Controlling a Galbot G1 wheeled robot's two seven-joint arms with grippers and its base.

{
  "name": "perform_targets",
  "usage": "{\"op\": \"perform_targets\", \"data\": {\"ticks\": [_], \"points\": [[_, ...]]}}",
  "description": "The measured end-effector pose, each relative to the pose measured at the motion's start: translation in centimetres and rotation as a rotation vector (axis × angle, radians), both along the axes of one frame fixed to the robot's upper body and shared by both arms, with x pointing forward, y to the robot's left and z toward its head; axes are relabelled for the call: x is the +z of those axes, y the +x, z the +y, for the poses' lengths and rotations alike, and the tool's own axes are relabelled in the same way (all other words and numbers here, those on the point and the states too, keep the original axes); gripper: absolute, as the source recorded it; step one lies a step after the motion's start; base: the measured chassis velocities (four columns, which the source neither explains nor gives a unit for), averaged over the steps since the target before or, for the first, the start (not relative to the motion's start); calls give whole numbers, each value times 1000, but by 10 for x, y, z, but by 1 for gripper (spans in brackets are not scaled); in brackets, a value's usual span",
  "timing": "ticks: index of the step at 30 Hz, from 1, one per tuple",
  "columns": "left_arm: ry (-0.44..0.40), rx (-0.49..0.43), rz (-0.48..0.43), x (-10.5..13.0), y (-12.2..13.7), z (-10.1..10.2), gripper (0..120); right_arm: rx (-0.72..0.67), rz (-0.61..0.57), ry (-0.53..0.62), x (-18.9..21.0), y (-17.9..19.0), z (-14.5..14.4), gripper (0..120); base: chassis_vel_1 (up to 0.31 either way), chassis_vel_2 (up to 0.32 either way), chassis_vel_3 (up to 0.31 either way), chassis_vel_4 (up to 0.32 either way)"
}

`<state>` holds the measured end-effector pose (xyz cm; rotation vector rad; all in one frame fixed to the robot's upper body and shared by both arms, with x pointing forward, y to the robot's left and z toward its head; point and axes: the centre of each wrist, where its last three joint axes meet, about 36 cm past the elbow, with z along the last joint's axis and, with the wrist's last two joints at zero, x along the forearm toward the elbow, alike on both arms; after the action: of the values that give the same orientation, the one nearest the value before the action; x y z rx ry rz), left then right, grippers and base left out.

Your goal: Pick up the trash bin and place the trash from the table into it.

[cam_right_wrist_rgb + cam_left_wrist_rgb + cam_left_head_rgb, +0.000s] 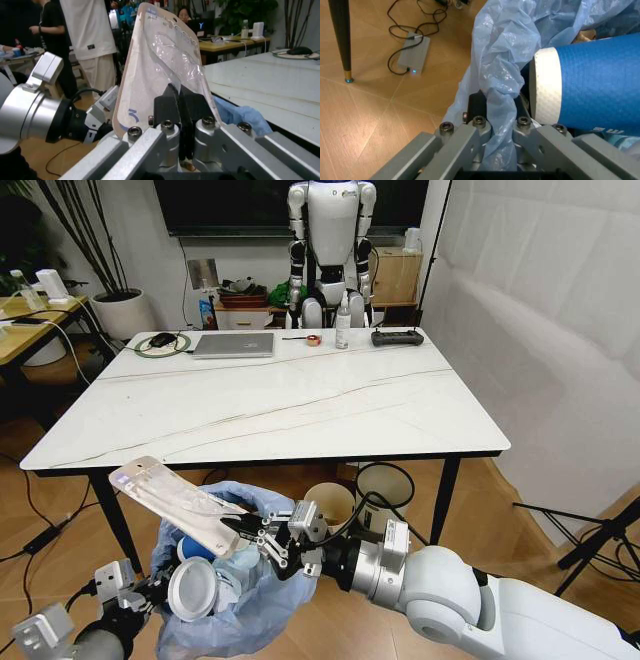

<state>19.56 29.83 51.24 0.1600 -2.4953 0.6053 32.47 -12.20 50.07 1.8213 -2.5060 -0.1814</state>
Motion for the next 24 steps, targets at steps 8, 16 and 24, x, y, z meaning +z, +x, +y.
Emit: {"op": "perform_targets", "data": {"ticks": [8, 16, 24], "points": [[5, 13, 1, 1, 1, 2, 0, -34, -21, 9, -3, 6, -3, 0, 0, 0, 0, 0], [4, 14, 4, 1, 1, 1, 0, 27, 20, 39, -6, -2, 6, 0, 0, 0, 0, 0], [9, 23, 1, 3, 1, 5, 0, 36, 66, 51, -15, -3, 14, 0, 0, 0, 0, 0]]}}
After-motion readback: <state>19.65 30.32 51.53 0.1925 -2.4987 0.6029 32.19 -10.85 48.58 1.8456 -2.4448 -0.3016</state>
